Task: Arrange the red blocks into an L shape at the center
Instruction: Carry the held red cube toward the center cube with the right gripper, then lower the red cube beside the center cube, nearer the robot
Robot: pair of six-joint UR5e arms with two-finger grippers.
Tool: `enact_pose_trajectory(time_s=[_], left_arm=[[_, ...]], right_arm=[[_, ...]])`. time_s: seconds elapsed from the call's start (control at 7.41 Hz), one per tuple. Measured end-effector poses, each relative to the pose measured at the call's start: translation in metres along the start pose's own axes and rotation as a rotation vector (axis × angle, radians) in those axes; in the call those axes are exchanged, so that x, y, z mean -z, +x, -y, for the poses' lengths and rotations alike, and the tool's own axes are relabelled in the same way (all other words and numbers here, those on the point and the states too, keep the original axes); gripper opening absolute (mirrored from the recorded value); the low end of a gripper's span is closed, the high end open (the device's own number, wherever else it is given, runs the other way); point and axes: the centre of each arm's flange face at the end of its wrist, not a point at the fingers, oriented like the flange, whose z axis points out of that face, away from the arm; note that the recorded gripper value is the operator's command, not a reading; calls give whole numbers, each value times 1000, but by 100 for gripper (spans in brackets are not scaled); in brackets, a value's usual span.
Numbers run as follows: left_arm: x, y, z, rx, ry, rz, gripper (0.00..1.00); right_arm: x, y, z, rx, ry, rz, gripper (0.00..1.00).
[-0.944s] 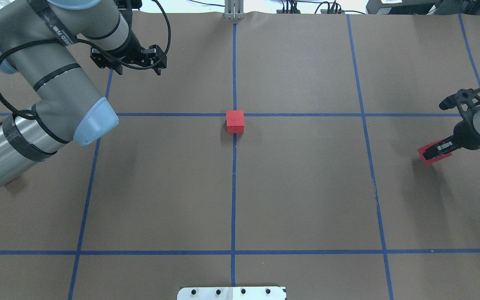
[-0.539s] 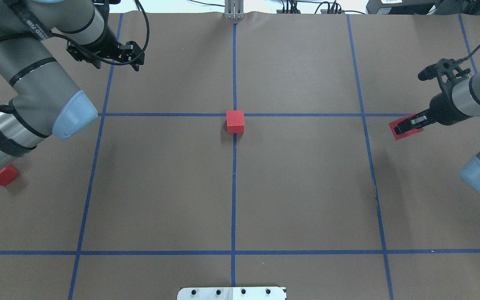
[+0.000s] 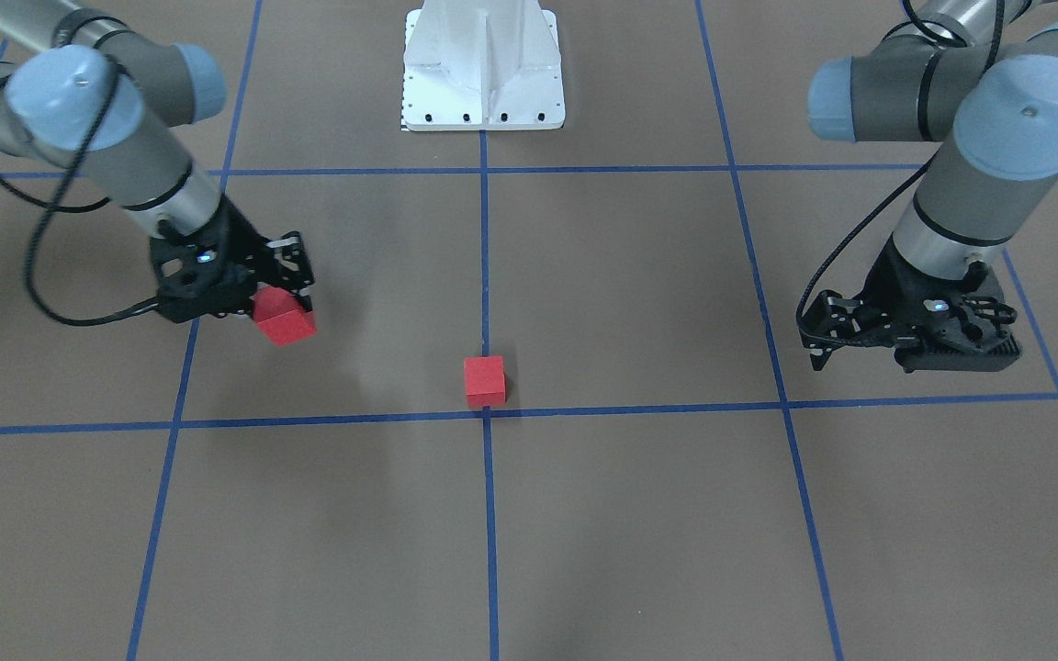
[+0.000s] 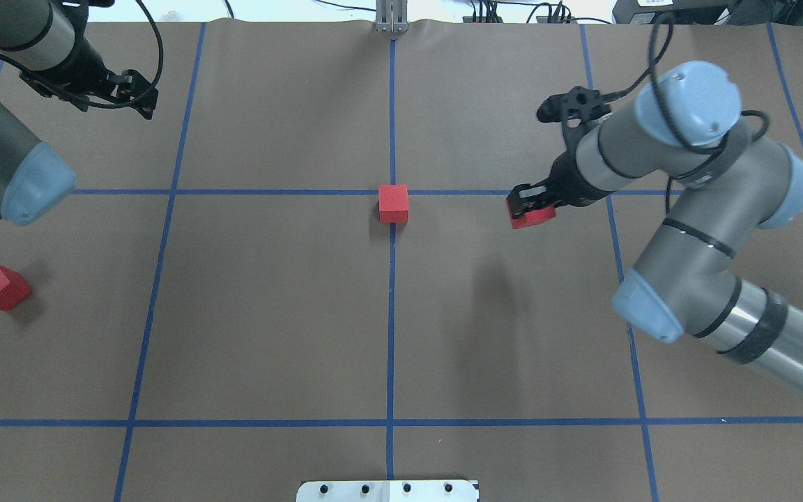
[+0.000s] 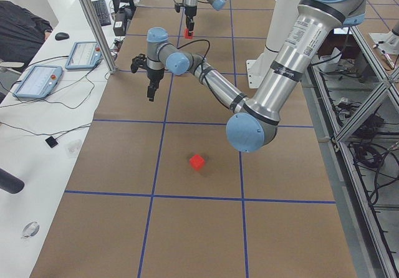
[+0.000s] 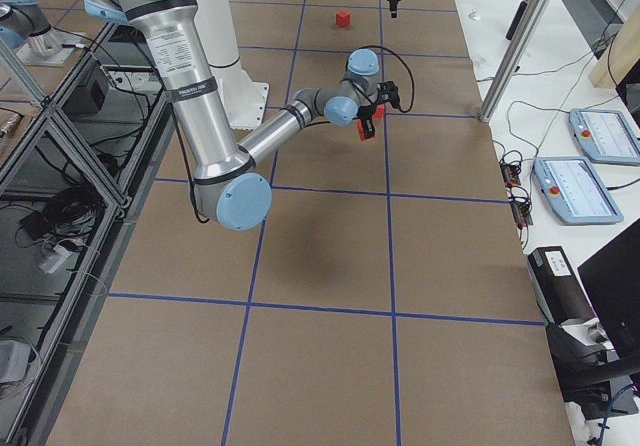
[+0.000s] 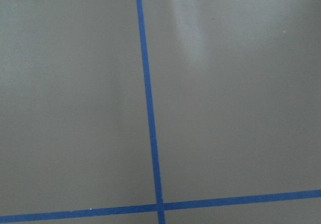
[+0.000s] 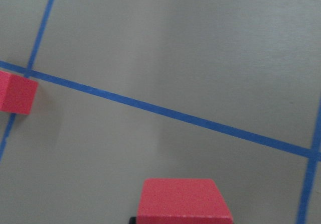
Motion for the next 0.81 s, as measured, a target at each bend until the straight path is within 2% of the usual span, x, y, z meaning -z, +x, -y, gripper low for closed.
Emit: enact_pose_trajectory(time_s=[0.4,0.67,0.81], left_arm=[[-16,-33,-12,13,4,-6,99],[-22,-42,-17,11,11,-12,99],[-25,-43,-17,12,10,-11,99]], right_arm=[[-15,-120,-13,-4,10,-44,0],[-47,-166,-28,-32,52,-108,0],[-68,-185,-23,-41,59,-138,0]])
